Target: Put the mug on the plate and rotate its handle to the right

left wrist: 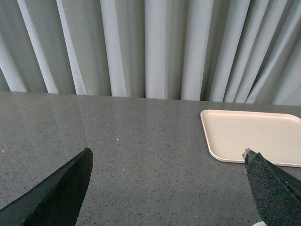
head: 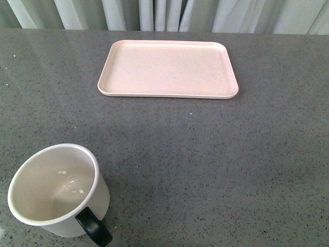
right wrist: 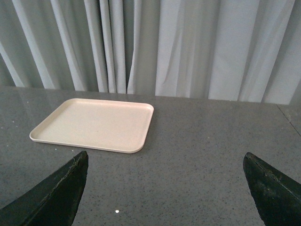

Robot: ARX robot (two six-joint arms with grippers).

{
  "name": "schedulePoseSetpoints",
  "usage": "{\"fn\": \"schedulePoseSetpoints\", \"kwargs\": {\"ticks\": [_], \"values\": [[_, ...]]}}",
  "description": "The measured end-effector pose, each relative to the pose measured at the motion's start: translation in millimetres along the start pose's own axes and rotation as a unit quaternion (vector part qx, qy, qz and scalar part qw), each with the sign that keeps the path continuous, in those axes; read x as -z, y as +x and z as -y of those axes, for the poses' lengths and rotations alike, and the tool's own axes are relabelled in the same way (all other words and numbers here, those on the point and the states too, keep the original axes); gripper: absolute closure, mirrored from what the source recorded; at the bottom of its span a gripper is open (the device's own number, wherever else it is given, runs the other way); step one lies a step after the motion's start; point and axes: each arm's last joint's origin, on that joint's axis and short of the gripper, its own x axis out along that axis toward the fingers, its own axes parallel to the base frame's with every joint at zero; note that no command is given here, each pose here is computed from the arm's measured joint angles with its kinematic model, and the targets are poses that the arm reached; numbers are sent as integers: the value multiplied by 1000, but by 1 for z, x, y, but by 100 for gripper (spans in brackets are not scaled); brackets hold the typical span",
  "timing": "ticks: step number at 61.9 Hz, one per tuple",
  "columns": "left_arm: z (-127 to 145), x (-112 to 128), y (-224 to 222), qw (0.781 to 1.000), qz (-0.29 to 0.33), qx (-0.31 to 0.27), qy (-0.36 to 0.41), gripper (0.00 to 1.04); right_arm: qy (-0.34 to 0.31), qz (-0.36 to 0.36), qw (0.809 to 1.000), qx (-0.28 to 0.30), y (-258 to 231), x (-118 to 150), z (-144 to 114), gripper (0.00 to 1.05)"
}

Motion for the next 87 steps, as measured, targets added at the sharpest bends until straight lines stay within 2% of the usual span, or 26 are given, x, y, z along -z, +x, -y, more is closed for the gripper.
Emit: {"fn": "schedulePoseSetpoints", "kwargs": {"ticks": [31, 32, 36, 40, 47, 51, 62, 87], "values": [[0, 0, 0, 1000, 0, 0, 0, 9, 0, 0, 1000, 0, 0, 0, 0, 9], [0, 0, 0, 1000, -5, -2, -3, 9, 0, 0, 1000, 0, 0, 0, 0, 9], [0, -3, 2, 989, -143, -8, -40, 9, 0, 0, 1000, 1, 0, 0, 0, 9], [2, -17, 14, 974, -219, 11, -53, 9, 0, 0, 1000, 0, 0, 0, 0, 9], [4, -39, 40, 970, -233, 48, -48, 9, 0, 0, 1000, 0, 0, 0, 0, 9], [6, -42, 61, 959, -270, 78, -30, 9, 0, 0, 1000, 0, 0, 0, 0, 9], [10, -29, 89, 930, -343, 132, -2, 9, 0, 0, 1000, 0, 0, 0, 0, 9], [32, -4, 103, 900, -397, 177, 29, 9, 0, 0, 1000, 0, 0, 0, 0, 9]]}}
